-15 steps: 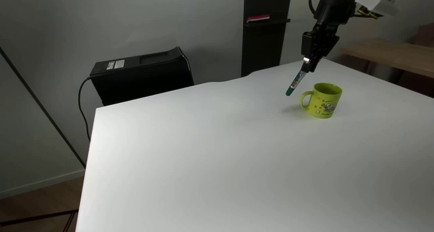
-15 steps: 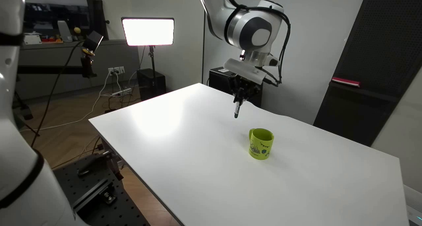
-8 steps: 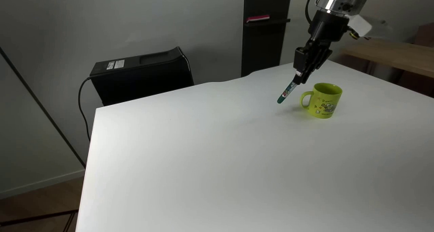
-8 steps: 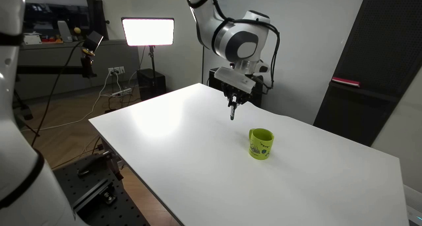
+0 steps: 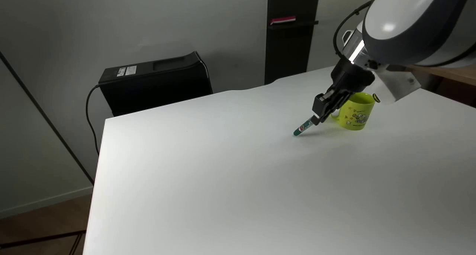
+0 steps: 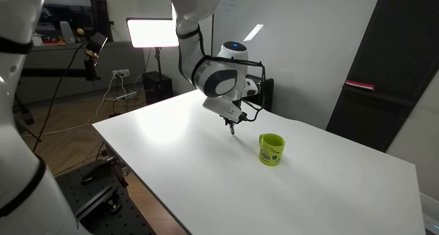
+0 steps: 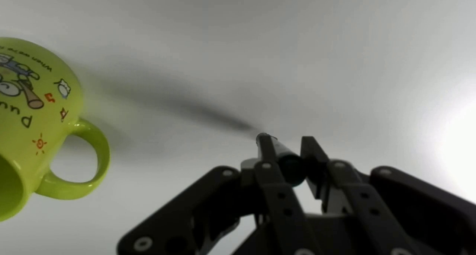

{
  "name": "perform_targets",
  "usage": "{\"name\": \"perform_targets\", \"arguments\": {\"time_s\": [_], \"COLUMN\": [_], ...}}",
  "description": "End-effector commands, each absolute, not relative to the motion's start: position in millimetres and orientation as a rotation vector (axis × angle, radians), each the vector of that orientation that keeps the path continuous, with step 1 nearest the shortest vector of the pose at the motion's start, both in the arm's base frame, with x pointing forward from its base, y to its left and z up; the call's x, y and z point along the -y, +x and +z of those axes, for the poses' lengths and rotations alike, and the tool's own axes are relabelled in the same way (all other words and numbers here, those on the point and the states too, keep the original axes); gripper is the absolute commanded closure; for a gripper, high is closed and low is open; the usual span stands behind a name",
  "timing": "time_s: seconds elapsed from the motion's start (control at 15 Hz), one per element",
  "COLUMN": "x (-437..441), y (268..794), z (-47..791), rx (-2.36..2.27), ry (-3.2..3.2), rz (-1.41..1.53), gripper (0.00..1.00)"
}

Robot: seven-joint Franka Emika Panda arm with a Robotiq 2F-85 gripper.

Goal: Put the marker in the mug on the table

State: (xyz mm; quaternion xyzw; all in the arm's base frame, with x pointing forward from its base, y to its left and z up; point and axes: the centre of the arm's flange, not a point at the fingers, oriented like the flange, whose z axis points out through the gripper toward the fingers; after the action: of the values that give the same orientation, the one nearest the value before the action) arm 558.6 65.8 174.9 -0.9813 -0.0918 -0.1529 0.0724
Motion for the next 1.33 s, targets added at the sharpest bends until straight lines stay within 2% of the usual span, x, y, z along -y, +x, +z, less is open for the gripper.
{"name": "perform_targets", "arguments": {"time_s": [0.0, 0.4, 0.8, 0.87, 0.93, 1.27], "x": [-76.4, -84.8, -80.9, -80.4, -80.2, -78.5], "y": [537.2, 519.3, 514.5, 513.4, 513.2, 519.3], "z": [153.9, 128.4, 103.1, 100.5, 98.9, 103.0], "rx": [0.265, 0.302, 0.306, 0.300, 0.303, 0.307], "ry": [-2.929, -2.921, -2.955, -2.958, -2.964, -2.979], "rz": [-0.624, -0.681, -0.389, -0.347, -0.312, -0.188], "gripper": [0.94, 0.94, 0.94, 0.69, 0.51, 0.19]}}
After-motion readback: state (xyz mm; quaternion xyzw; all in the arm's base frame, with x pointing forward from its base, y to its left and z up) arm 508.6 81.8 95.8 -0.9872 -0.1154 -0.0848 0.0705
